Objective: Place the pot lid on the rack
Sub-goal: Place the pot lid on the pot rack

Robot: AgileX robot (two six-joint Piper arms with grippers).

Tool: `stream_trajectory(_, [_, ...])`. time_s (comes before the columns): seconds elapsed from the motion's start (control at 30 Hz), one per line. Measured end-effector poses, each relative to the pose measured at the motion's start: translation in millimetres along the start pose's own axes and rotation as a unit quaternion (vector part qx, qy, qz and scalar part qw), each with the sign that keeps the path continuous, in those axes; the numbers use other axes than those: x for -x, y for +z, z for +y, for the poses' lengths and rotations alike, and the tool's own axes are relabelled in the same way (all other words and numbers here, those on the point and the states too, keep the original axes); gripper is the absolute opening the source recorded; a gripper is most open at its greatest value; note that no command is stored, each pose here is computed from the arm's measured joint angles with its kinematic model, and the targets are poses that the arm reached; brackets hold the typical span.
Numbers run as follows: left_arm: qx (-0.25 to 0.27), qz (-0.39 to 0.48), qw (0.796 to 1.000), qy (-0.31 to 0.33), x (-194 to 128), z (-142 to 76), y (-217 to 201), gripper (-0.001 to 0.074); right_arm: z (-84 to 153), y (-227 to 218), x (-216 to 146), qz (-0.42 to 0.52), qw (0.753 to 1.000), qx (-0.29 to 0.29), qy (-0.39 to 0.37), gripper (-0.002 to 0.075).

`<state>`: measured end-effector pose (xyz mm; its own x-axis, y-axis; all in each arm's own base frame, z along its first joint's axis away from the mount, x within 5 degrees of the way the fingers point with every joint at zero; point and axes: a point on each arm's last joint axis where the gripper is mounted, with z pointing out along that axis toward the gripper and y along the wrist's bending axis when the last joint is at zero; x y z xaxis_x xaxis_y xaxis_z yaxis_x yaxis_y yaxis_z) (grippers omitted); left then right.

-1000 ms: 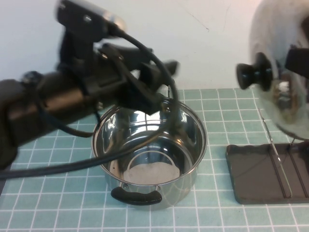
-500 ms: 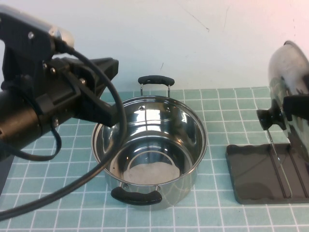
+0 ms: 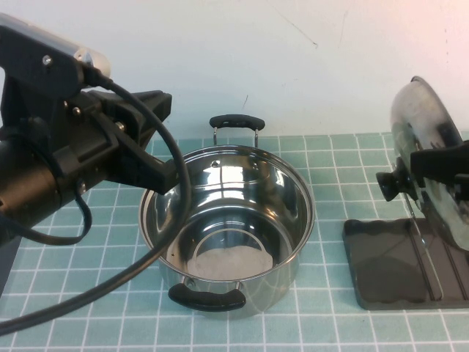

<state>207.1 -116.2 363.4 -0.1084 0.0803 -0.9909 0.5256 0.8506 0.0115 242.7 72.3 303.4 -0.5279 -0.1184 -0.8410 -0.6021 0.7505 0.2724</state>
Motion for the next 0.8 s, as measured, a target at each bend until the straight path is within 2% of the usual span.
stream_trajectory(0.37, [0.005,0.000,1.000,0.007,-0.1,0.9,0.0,0.0001,-2.0,-0.2,-5.8,0.032,0.999,-0.011,-0.003,0.0103])
stream_trajectory(0.63, [0.007,0.001,1.000,0.011,-0.1,1.2,0.0,-0.0001,-3.1,-0.6,-7.8,0.043,0.999,-0.015,-0.006,0.0284])
stream_trajectory(0.8, [0.023,0.002,1.000,0.014,-0.3,4.3,-0.1,-0.0001,-6.0,-11.3,-4.6,0.033,0.999,-0.030,-0.012,0.0325])
